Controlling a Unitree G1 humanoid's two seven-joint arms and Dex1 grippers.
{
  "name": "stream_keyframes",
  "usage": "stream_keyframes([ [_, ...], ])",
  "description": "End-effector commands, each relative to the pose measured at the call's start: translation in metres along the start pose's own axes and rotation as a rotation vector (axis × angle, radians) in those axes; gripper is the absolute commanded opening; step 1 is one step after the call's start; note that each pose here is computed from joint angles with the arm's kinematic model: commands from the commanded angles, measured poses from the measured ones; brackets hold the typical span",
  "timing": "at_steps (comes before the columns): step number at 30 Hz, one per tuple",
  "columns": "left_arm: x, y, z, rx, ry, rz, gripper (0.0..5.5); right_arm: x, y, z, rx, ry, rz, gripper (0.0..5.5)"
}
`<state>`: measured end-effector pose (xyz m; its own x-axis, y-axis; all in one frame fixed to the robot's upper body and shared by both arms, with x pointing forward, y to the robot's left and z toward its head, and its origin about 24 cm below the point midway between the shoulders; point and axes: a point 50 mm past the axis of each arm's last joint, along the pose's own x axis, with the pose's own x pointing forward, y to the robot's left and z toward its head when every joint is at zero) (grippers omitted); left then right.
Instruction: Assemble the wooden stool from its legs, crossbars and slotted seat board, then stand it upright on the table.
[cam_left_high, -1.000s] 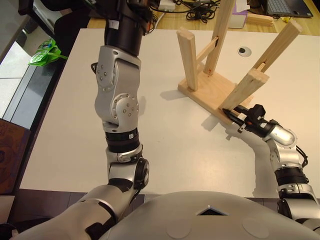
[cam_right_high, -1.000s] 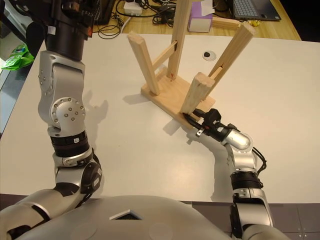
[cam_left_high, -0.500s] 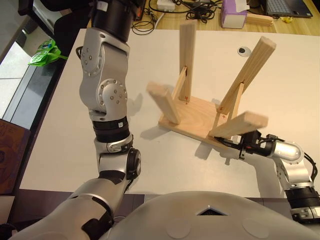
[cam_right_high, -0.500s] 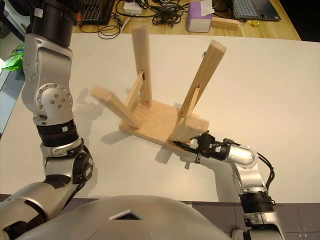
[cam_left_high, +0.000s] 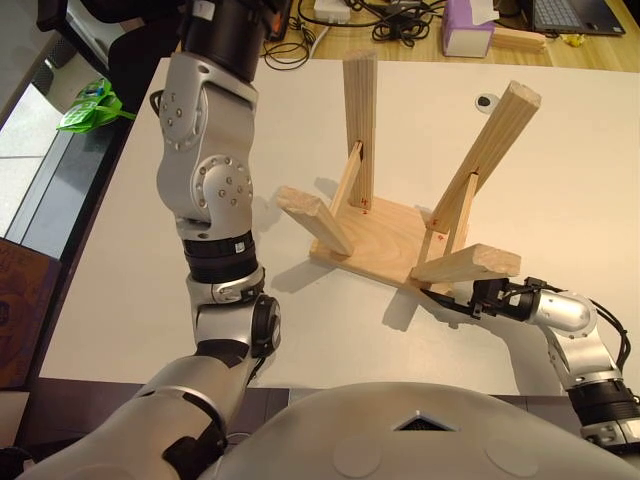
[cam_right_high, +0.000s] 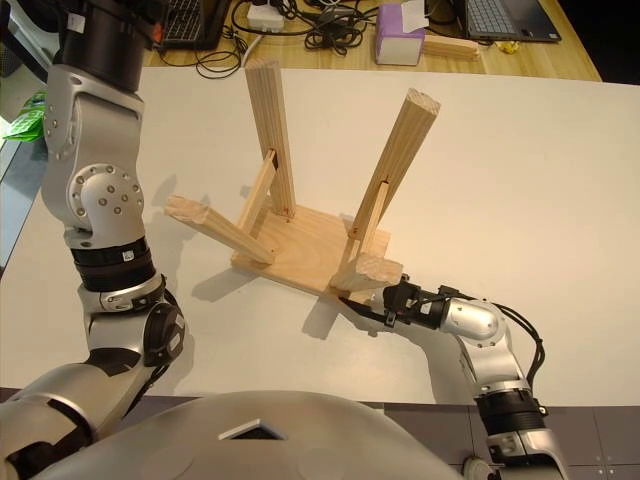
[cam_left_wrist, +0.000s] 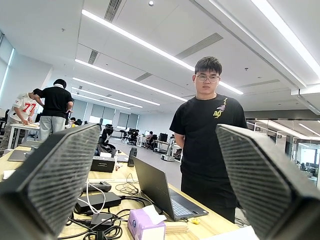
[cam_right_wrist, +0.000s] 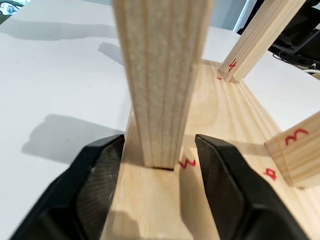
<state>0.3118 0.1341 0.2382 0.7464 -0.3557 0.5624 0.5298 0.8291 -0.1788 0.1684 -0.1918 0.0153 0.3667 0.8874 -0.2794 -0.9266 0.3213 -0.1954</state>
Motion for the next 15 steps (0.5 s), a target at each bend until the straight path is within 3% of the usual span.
stream_keyframes([
  [1, 0.003, 0.003, 0.007, 0.024, -0.015, 0.000, 4.31, -0.012, -0.021, 0.017, -0.077, -0.020, -0.055, 3.37],
  [6, 0.002, 0.018, 0.025, 0.098, -0.047, 0.021, 4.31, -0.044, -0.036, 0.042, -0.095, 0.019, -0.043, 3.59],
  [15, -0.025, 0.076, 0.067, 0.357, -0.072, 0.189, 4.31, -0.091, -0.005, 0.024, 0.075, 0.424, 0.207, 3.59],
])
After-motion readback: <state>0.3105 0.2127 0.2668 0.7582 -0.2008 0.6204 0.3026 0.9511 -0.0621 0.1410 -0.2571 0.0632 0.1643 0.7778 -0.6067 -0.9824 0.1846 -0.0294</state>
